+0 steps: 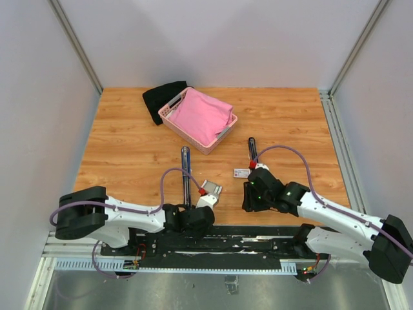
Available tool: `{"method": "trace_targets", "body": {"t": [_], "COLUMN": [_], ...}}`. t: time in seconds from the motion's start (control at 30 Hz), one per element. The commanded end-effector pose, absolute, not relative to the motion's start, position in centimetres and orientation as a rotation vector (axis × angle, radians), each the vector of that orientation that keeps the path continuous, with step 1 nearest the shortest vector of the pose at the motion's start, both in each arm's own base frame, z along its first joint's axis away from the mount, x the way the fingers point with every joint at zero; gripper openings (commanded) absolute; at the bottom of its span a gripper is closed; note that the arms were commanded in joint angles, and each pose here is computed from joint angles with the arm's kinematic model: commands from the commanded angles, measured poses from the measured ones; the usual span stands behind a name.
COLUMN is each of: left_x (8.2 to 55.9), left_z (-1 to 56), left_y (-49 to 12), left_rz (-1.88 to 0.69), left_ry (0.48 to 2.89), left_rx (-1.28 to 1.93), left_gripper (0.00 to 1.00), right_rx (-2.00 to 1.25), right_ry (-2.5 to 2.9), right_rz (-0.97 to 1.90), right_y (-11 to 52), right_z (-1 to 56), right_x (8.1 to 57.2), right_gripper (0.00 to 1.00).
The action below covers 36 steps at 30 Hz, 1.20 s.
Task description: Load the staples into the stapler
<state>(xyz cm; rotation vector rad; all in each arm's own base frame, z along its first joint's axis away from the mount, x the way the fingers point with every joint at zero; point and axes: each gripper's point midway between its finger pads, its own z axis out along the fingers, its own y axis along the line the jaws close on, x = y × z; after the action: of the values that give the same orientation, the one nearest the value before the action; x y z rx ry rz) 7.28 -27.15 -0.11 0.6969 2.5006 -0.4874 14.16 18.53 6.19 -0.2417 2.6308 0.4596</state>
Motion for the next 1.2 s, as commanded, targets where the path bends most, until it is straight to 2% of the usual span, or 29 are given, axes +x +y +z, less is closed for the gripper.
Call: {"method": "trace_targets", "body": {"t": [0.0,0.13,0.33,0.47,0.6,0.8,0.97,1.03,1.17], "left_x": [7.2,6.9,7.6,8.1,8.4,10.5,15.6,17.7,19.8], "left_z": [-0.6,-1.2,-0.8,1.1,3.1,8.9,13.8,13.9,11.8], "left_y": [-27.7,-27.8,-27.1,-27.6,-27.9,-29.5,-29.7,-29.2,-28.4], "left_rz": [-0.485,-0.476,-0.401,-0.409,-0.411,-0.535,-0.715,-0.688,-0.444], "left_ry": [2.485,2.504,2.512,2.486,2.480,2.452,2.423,2.427,2.505], "left_rx": [0.722,0.737,0.670,0.648,0.622,0.483,0.287,0.244,0.290], "left_gripper": [0.32,0.32,0.14,0.13,0.07,0.06,0.08,0.09,0.07], "right_rx": [-0.198,-0.196,-0.191,-0.187,-0.195,-0.200,-0.145,-0.100,-0.062], "right_ry": [2.646,2.646,2.631,2.605,2.569,2.533,2.510,2.521,2.525], "right_rz": [0.467,0.464,0.474,0.476,0.469,0.503,0.593,0.619,0.614], "right_y": [18.1,18.0,18.2,18.5,18.7,18.7,18.4,18.0,17.5], "right_z": [5.7,5.6,6.2,7.8,10.0,14.6,17.5,17.7,17.6], "right_x": [13.9,13.9,14.1,14.7,15.5,16.9,18.3,18.7,19.1], "right_gripper": [0.41,0.41,0.40,0.40,0.40,0.42,0.43,0.43,0.43]}}
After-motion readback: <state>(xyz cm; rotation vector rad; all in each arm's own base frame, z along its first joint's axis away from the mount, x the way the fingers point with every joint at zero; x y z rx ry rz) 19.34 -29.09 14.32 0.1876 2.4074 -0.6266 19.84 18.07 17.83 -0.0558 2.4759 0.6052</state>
